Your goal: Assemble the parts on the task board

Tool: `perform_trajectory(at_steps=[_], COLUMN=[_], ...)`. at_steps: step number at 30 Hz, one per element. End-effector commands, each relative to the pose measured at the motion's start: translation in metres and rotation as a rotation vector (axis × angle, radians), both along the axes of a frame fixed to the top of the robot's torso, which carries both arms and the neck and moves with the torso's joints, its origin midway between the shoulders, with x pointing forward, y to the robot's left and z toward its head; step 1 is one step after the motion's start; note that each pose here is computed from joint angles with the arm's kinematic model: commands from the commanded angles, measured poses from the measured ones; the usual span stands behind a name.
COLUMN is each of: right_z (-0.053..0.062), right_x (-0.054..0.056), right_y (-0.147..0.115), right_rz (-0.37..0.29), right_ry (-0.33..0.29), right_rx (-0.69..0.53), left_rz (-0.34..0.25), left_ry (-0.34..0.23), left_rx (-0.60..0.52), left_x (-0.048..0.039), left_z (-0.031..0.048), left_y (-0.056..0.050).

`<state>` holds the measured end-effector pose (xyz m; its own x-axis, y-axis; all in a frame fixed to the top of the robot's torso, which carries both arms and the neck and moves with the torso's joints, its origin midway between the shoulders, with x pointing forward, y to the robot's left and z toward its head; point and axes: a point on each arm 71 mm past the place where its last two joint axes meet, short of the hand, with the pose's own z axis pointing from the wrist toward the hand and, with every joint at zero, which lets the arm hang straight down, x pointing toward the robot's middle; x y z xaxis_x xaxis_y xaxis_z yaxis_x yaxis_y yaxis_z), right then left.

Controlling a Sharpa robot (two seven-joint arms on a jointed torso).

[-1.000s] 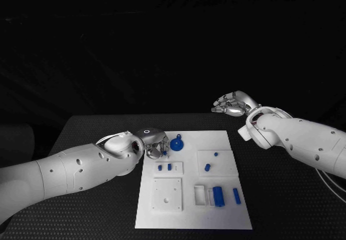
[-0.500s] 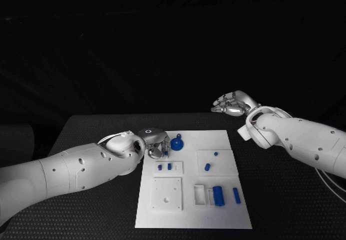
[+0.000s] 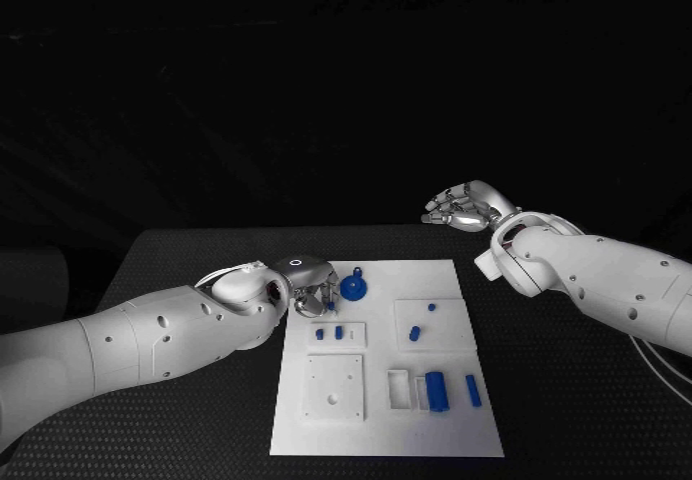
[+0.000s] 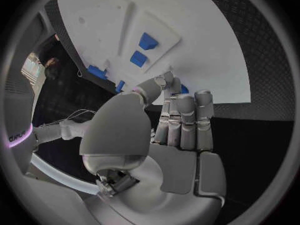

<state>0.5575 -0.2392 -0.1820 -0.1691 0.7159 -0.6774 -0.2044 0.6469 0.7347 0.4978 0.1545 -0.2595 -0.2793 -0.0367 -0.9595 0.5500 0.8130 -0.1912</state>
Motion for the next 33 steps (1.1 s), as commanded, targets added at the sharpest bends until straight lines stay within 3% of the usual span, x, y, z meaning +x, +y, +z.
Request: perform_trajectory(at_steps=[1, 26, 33], right_z=[-0.0001, -0.0001, -0.0001], right_x=[-0.0004, -0.0004, -0.0004], right_y=[0.0018, 0.0017, 0.0014], right_rz=[0.019, 0.018, 0.018], right_ry=[-0.002, -0.003, -0.003], right_rx=[-0.002, -0.002, -0.003], left_rz=[-0.005, -0.002, -0.010], left_ry=[0.014, 0.037, 0.052], left_rx=[0.003, 0.008, 0.017], left_x=[-0.0010, -0.0013, -0.0039], left_z=[-0.0018, -0.0067, -0.0114], left_y=[-0.0020, -0.0019, -0.0033])
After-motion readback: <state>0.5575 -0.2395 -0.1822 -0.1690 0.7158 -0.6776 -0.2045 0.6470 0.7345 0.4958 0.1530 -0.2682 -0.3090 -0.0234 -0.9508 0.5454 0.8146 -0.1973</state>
